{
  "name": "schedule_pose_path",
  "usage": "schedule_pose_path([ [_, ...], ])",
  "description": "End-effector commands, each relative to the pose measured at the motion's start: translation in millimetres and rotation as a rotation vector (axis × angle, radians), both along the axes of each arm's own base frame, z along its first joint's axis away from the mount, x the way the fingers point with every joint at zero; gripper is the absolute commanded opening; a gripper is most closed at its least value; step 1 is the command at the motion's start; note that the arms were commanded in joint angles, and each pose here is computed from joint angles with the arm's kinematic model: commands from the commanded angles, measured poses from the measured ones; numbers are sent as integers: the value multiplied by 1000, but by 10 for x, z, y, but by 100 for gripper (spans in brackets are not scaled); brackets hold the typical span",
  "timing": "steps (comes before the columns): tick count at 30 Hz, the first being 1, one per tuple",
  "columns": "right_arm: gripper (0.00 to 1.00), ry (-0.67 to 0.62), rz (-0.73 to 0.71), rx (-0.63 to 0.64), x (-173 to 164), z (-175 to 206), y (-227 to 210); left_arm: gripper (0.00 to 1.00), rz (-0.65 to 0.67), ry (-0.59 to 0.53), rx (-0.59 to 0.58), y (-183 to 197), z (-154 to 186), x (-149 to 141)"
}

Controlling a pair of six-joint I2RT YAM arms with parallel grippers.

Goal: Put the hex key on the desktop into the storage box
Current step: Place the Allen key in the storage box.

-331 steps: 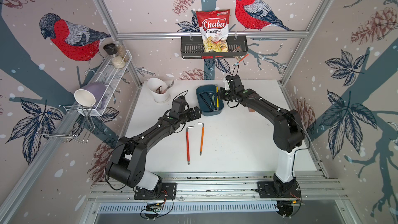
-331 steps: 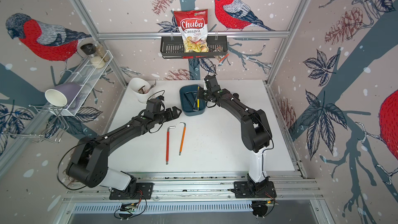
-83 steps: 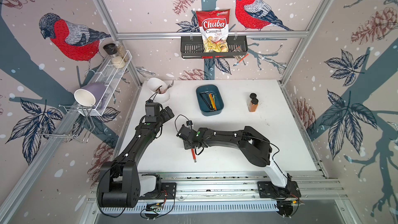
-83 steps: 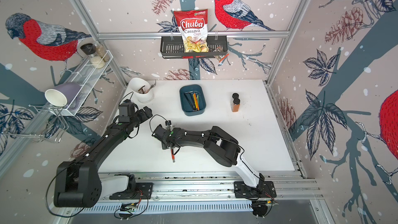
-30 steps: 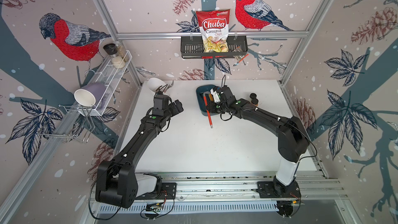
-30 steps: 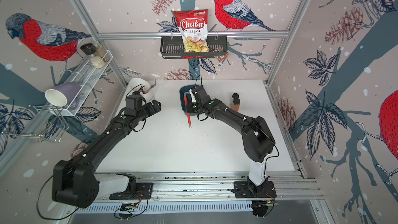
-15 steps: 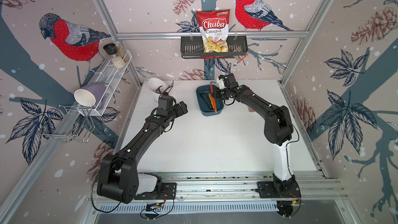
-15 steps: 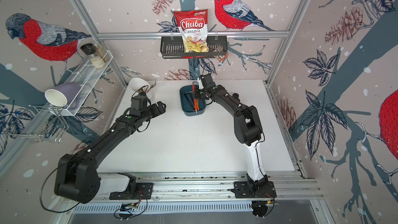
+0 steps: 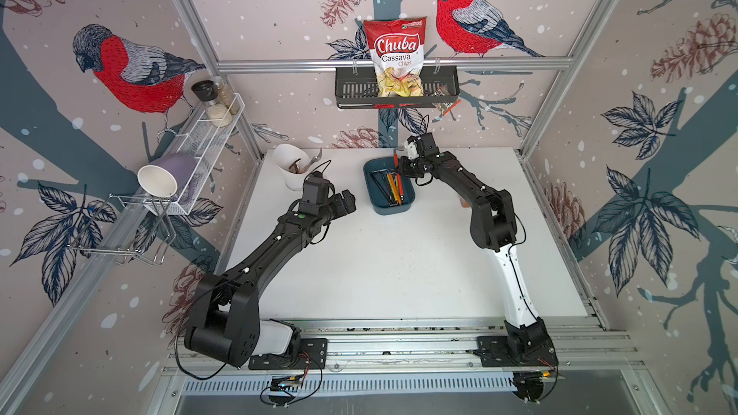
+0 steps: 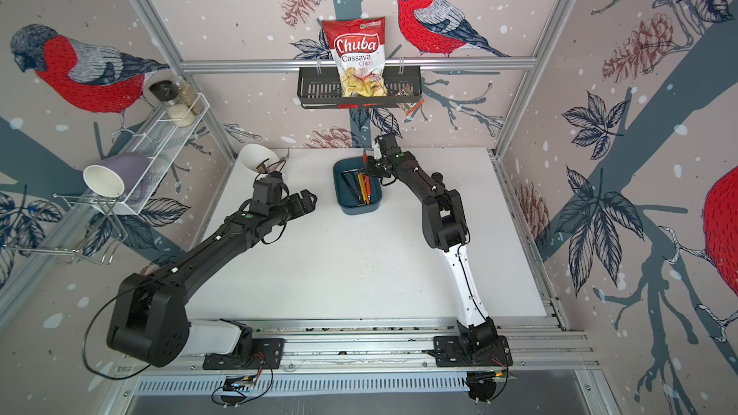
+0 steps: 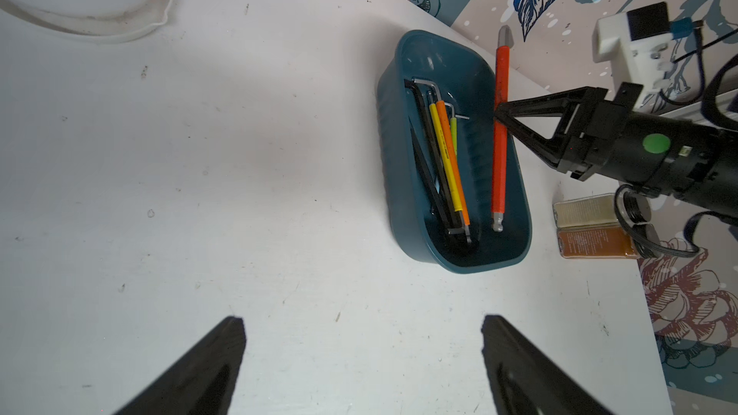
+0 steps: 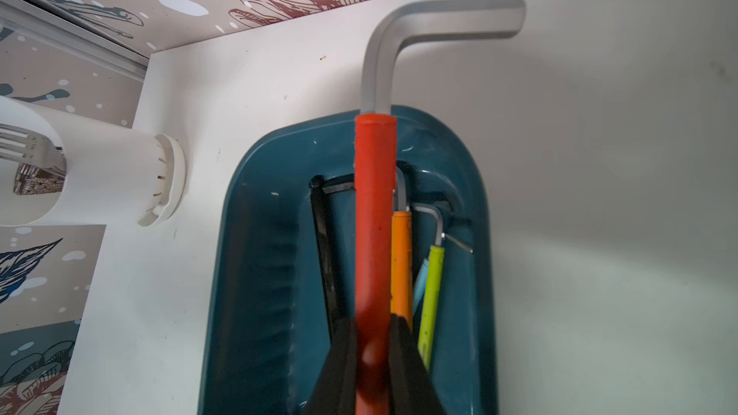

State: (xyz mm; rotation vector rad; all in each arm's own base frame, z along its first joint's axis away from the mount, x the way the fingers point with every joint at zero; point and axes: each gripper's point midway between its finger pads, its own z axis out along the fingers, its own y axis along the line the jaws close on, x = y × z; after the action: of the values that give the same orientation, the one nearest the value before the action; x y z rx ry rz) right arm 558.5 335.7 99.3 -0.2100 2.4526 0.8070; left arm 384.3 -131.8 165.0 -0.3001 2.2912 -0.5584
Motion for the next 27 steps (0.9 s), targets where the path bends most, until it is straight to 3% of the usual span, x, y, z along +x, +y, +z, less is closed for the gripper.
schedule_pose_path([
  [1,0,-63,37,112,109,191,172,96,-2,-38,-6,-22,87,51],
  [11,0,-25,68,186,82,37,316,96,3,-37,17,11,65,31],
  [21,1,15,129,135,-193,-159,455,96,6,-18,29,20,-39,44],
  [22,5,21,132,130,-209,-185,449,96,10,-17,33,29,-50,46],
  [27,44,19,124,99,-260,-182,363,96,61,-45,71,140,-31,80],
])
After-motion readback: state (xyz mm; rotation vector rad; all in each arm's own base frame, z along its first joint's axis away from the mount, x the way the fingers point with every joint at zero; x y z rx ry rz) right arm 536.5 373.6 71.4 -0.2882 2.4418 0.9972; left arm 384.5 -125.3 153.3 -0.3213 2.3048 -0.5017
